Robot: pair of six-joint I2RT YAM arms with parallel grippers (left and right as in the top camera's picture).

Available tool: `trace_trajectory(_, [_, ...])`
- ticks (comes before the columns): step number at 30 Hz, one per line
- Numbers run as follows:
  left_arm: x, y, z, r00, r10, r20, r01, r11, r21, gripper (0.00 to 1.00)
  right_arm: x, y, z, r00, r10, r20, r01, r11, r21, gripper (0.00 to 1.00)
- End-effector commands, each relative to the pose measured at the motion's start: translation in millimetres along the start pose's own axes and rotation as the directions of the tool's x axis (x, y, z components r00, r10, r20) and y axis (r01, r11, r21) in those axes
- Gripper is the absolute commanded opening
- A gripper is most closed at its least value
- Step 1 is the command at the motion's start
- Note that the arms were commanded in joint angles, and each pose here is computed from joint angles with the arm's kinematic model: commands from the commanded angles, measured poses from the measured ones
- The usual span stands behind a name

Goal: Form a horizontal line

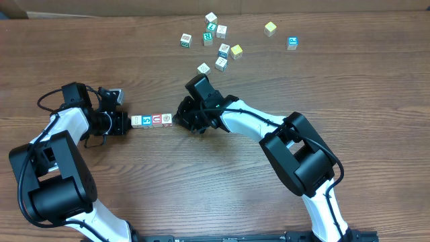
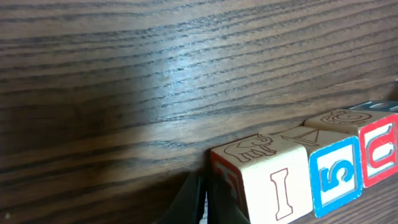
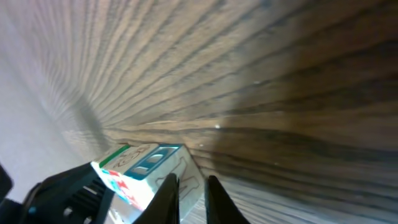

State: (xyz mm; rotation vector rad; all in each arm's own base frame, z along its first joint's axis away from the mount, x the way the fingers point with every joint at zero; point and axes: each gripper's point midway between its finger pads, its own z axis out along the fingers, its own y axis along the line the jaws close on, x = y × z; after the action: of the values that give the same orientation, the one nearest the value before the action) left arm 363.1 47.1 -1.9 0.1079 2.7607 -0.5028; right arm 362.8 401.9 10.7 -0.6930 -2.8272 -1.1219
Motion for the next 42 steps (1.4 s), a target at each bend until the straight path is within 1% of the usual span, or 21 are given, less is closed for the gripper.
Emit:
trace_trajectory(1, [17.6,7.3,6.2,0.997,-0.023,-0.068,0.019,0.998,-0.055,0.04,-3.5,-9.8,3.2,1.000,0.003,0.030,-0.004,0.999,0.040,0.13])
trace_trajectory(2, [20.8,15.6,5.3,0.996,-0.027,-0.086,0.018,0.994,-0.103,0.04,-6.9,-15.4,2.7,0.999,0.009,0.052,-0.012,0.998,0.064,0.13])
trace_trajectory(3, [22.3,19.2,4.7,0.995,-0.037,-0.093,0.025,0.992,-0.125,0.04,-8.3,-17.6,2.5,0.998,0.010,0.061,-0.015,0.997,0.073,0.12])
trace_trajectory(6, [23.2,34.0,2.1,0.991,-0.101,-0.091,0.079,0.973,-0.215,0.04,-12.6,-25.3,0.4,0.997,0.025,0.074,-0.033,0.994,0.101,0.08])
trace_trajectory(10, [20.8,38.0,1.2,0.985,-0.161,-0.068,0.140,0.961,-0.240,0.04,-19.5,-36.0,-4.1,0.995,0.053,0.081,-0.063,0.989,0.133,0.06])
trace_trajectory(14, [17.9,39.1,0.5,0.973,-0.228,-0.041,0.211,0.946,-0.246,0.04,-35.2,-53.7,-14.5,0.989,0.107,0.099,-0.123,0.976,0.177,0.04])
trace_trajectory(15, [16.5,41.0,-1.1,0.968,-0.251,-0.033,0.234,0.938,-0.257,0.04,-40.3,-62.3,-19.1,0.986,0.130,0.104,-0.149,0.968,0.200,0.04])
trace_trajectory(17, [12.6,51.7,-9.8,0.948,-0.317,-0.009,0.298,0.901,-0.316,0.04,-49.5,-70.1,-25.3,0.987,0.120,0.107,-0.141,0.966,0.217,0.04])
trace_trajectory(18, [9.0,53.3,-13.7,0.946,-0.323,-0.005,0.304,0.896,-0.323,0.04,-53.4,-71.5,-27.5,0.987,0.119,0.106,-0.140,0.966,0.216,0.04])
trace_trajectory(22, [-18.8,50.3,-32.6,0.951,-0.308,0.017,0.298,0.902,-0.314,0.04,-62.4,-76.6,-33.3,0.983,0.145,0.113,-0.167,0.962,0.217,0.04])
trace_trajectory(26, [-61.1,26.6,-47.9,0.975,-0.216,0.053,0.222,0.944,-0.244,0.04,-69.0,-78.6,-36.5,0.980,0.157,0.123,-0.180,0.960,0.213,0.04])
trace_trajectory(28, [-84.0,-0.2,-48.4,0.985,-0.153,0.083,0.164,0.975,-0.152,0.04,-70.8,-78.8,-37.3,0.979,0.159,0.126,-0.183,0.960,0.211,0.04])
trace_trajectory(30, [-94.4,-23.7,-42.9,0.994,-0.068,0.087,0.076,0.992,-0.099,0.04,-70.8,-78.9,-37.3,0.979,0.159,0.126,-0.183,0.960,0.211,0.04])
trace_trajectory(33, [-95.6,-43.8,-32.5,0.998,0.012,0.058,-0.005,0.993,-0.119,0.04,-71.1,-78.9,-37.5,0.979,0.159,0.126,-0.184,0.960,0.211,0.06])
trace_trajectory(36, [-95.2,-50.5,-27.1,0.998,0.048,0.039,-0.041,0.987,-0.158,0.04,-71.1,-78.9,-37.5,0.979,0.160,0.126,-0.184,0.960,0.211,0.08])
trace_trajectory(39, [-93.8,-50.4,-25.0,0.998,0.062,0.024,-0.056,0.979,-0.194,0.04,-71.1,-79.1,-37.5,0.979,0.160,0.126,-0.184,0.960,0.211,0.08])
trace_trajectory(42, [-89.0,-48.7,-22.4,0.999,0.052,0.014,-0.048,0.979,-0.198,0.04,-72.0,-79.2,-38.0,0.979,0.161,0.127,-0.186,0.960,0.210,0.08])
